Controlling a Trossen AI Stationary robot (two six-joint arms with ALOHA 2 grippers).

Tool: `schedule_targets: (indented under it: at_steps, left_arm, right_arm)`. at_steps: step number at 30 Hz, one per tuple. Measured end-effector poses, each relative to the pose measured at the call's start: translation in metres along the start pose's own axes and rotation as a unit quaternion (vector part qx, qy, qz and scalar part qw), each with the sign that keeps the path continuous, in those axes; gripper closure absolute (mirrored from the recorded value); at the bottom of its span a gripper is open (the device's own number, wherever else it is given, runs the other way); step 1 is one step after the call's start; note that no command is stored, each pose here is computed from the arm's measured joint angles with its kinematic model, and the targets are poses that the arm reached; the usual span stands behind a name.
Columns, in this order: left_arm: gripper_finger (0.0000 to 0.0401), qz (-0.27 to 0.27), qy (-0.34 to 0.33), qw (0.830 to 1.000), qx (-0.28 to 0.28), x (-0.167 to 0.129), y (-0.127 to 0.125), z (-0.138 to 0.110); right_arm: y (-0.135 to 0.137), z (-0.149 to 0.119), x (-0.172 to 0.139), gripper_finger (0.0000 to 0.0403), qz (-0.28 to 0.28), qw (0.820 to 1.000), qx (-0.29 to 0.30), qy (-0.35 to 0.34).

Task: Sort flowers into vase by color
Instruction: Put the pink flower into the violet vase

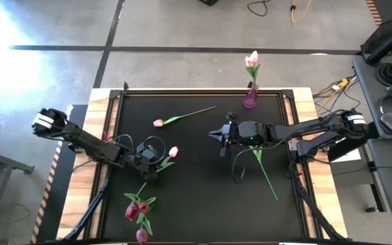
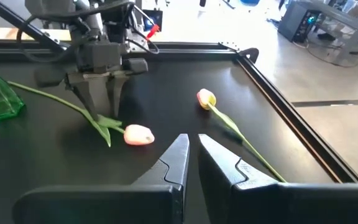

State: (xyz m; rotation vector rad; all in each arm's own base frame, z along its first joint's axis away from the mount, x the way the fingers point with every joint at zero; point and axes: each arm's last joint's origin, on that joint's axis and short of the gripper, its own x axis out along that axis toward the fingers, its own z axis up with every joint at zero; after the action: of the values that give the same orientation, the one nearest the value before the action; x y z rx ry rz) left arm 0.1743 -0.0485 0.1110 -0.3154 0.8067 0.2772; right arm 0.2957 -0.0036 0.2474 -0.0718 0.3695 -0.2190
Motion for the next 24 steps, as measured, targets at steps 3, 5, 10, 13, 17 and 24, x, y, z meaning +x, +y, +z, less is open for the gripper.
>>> schedule_targets:
  at_steps: [3, 5, 10, 13, 17, 24]
  left_arm:
    - [0.027, 0.002, 0.002, 1.0, 0.001, 0.003, -0.001, -0.001]
    - [0.0292, 0.006, 0.003, 1.0, 0.003, 0.005, -0.002, 0.0]
    - [0.0368, 0.003, 0.004, 1.0, 0.023, 0.006, -0.006, 0.005]
    - [0.0395, 0.013, -0.016, 0.999, 0.037, 0.005, -0.011, 0.013]
    - [0.0396, 0.016, -0.047, 0.997, 0.062, 0.0, -0.016, 0.025]
    - [0.04, 0.022, -0.162, 0.983, 0.085, -0.018, -0.02, 0.049]
  right_arm:
    - [0.0, 0.0, 0.0, 0.0376, 0.0, 1.0, 0.0, -0.002]
    - [0.0, 0.0, 0.0, 0.0376, 0.0, 1.0, 0.0, -0.001]
    - [0.0, -0.003, 0.0, 0.0376, 0.0, 1.0, -0.024, 0.002]
    - [0.0, -0.007, 0.001, 0.0376, -0.001, 0.999, -0.033, -0.014]
    - [0.001, -0.022, -0.001, 0.0376, -0.001, 0.999, -0.029, -0.045]
    - [0.0, -0.045, -0.01, 0.0376, 0.013, 0.991, -0.01, -0.132]
